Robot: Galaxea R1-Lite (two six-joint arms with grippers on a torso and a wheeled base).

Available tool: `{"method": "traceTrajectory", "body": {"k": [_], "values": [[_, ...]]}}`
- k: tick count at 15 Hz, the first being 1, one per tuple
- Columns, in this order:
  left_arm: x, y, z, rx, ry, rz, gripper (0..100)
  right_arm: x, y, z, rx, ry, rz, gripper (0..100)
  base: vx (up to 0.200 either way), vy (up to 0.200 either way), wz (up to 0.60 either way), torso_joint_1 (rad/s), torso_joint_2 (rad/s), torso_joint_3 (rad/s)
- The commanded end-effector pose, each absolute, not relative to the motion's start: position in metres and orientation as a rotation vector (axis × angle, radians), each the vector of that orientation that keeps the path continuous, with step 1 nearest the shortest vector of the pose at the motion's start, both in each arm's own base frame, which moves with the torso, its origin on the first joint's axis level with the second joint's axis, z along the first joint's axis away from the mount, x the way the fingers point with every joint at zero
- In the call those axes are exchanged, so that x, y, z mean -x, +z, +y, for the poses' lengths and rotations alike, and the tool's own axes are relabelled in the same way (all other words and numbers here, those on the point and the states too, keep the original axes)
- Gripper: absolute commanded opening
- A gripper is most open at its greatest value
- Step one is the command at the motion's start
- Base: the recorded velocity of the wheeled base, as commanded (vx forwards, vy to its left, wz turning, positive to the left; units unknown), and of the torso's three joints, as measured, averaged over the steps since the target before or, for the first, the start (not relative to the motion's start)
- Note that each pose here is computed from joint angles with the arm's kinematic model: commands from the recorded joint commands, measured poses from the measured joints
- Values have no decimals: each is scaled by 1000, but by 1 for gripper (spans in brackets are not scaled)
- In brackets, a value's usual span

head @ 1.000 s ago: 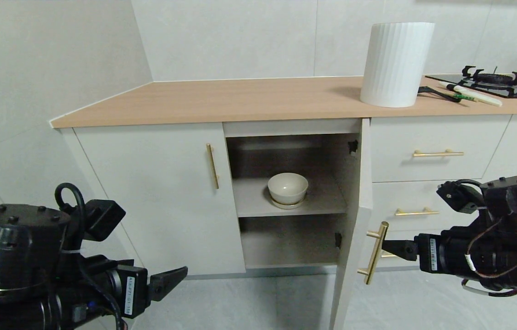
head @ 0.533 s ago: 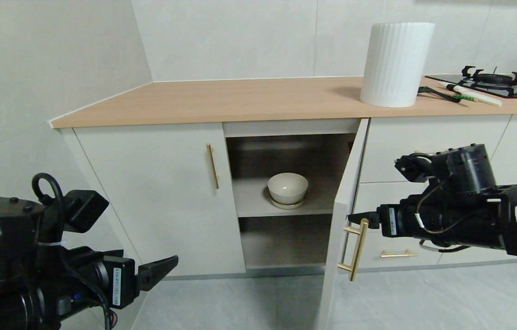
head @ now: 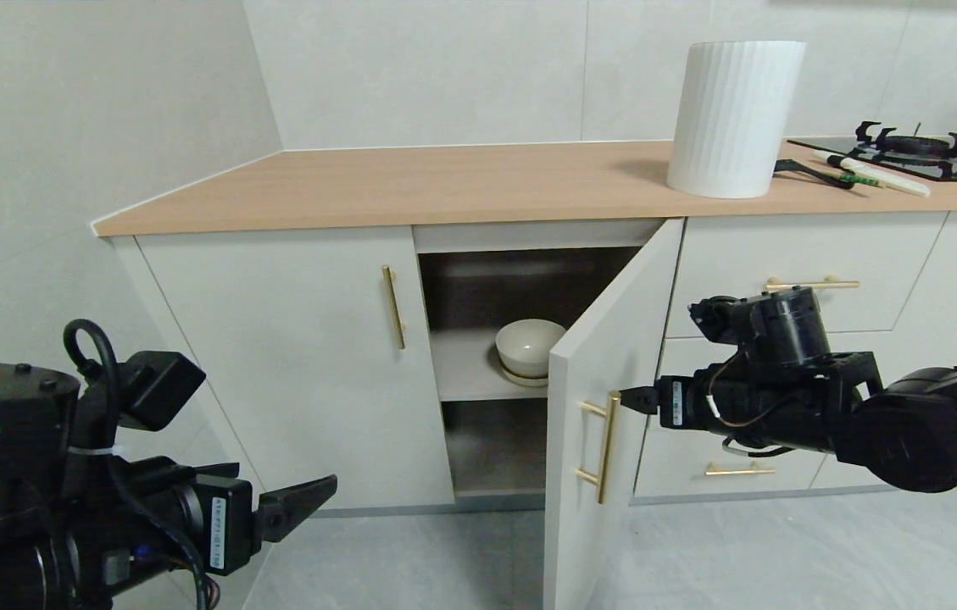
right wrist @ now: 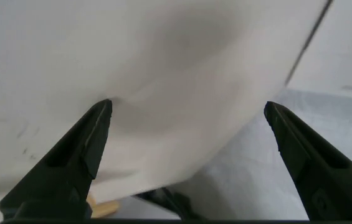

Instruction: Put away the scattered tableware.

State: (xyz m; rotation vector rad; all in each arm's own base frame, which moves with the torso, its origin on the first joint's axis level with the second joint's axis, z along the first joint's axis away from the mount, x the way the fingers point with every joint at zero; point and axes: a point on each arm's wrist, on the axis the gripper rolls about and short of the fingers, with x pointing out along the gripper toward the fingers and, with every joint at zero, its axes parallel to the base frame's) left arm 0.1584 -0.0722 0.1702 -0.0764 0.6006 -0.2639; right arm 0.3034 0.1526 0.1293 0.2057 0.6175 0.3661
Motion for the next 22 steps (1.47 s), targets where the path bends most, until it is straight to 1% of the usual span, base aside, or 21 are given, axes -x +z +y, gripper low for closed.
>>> {"method": "traceTrajectory", "body": {"k": [1,5,7,11,19,20,22], "values": [[-158,170,-72,77,-264,599,100,-309,114,160,-186,343,649,100,0,0,0,0,0,0],[-158,168,-72,66,-262,612,100,-322,104,168,-250,329,565,100,0,0,0,0,0,0],[-158,168,-72,66,-261,614,100,-324,100,171,-254,330,558,100,0,0,0,0,0,0],[-159,167,-72,66,-263,616,100,-327,103,178,-310,330,550,100,200,0,0,0,-1,5],[-159,165,-72,57,-262,622,100,-330,104,180,-328,326,541,100,0,0,0,0,0,0],[-159,165,-72,57,-262,622,100,-334,105,181,-347,312,528,100,0,0,0,0,0,0],[-158,166,-72,58,-261,618,100,-350,104,188,-404,229,487,100,0,0,0,0,0,0]]}}
